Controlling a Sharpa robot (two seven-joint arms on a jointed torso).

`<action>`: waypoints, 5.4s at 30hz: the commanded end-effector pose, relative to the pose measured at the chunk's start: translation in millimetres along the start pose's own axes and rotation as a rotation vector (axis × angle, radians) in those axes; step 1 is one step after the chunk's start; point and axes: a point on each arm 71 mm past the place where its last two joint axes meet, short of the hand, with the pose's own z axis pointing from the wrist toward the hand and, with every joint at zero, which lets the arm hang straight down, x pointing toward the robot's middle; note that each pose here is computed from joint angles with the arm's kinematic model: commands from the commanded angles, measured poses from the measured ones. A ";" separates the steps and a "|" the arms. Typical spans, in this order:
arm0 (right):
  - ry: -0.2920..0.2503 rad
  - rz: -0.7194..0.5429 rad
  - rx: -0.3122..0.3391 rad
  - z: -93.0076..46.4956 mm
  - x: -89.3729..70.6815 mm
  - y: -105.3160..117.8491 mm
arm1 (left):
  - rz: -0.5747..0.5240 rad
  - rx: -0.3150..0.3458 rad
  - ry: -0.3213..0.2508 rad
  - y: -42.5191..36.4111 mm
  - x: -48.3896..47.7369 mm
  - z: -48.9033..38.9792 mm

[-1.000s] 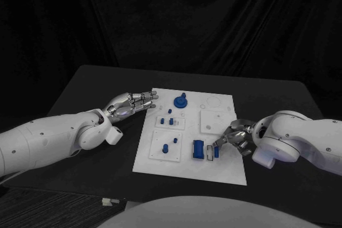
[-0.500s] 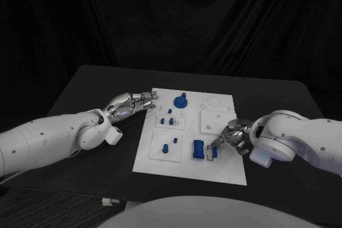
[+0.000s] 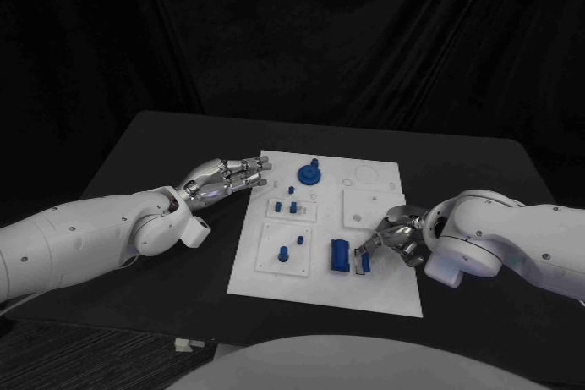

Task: Assemble the parts on the task board

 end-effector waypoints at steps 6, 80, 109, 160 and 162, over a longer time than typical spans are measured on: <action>0.015 -0.022 0.013 2.1 3.6 -1.5 | -0.016 0.011 0.009 -0.2 1.7 0.6; -0.009 -0.018 -0.220 -27.3 -2.0 -13.4 | -0.023 -0.002 0.013 3.3 2.6 -1.7; 0.075 -0.157 -0.200 -27.3 27.0 -20.1 | -0.024 -0.001 0.013 3.9 2.7 -2.5; -0.048 -0.256 -0.368 -51.6 41.7 -10.5 | -0.025 -0.001 0.009 5.2 2.0 -4.6; -0.042 -0.258 -0.361 -50.4 42.9 -11.2 | -0.025 -0.001 0.008 5.2 1.8 -5.0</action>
